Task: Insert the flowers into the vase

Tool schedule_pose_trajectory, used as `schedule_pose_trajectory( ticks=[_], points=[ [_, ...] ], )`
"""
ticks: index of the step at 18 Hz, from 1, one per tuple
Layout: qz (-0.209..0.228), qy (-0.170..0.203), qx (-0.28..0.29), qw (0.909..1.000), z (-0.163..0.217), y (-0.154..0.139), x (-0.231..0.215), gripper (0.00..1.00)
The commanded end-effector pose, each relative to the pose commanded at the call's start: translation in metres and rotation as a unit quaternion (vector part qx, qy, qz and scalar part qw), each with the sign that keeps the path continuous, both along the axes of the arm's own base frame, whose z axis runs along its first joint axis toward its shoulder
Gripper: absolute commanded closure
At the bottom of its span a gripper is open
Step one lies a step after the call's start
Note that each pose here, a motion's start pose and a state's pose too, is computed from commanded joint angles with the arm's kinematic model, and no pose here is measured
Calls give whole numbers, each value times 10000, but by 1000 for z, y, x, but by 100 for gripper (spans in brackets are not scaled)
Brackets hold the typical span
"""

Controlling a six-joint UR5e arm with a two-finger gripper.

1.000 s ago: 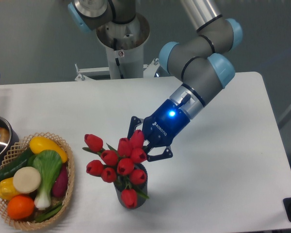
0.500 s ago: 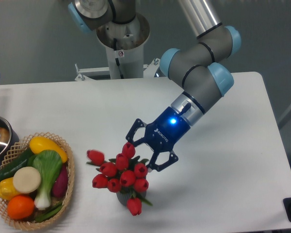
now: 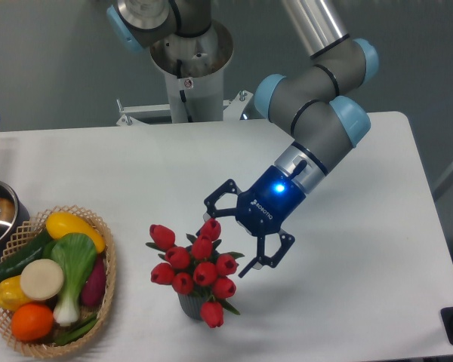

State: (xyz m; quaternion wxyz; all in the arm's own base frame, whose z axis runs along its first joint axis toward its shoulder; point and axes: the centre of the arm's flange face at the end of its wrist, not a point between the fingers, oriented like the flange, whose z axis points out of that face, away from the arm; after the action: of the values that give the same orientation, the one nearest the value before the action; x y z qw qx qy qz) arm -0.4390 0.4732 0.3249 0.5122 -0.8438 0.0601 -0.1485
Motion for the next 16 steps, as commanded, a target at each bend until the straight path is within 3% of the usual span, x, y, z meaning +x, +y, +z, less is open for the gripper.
schedule_pose_trajectory(
  ticks=[12, 14, 16],
  points=[
    [896, 244, -319, 9952, 18, -84, -49, 0],
    [1111, 565, -876, 9883, 21, -92, -53, 0],
    [1359, 989, -1629, 9722, 23, -102, -57, 0]
  ],
)
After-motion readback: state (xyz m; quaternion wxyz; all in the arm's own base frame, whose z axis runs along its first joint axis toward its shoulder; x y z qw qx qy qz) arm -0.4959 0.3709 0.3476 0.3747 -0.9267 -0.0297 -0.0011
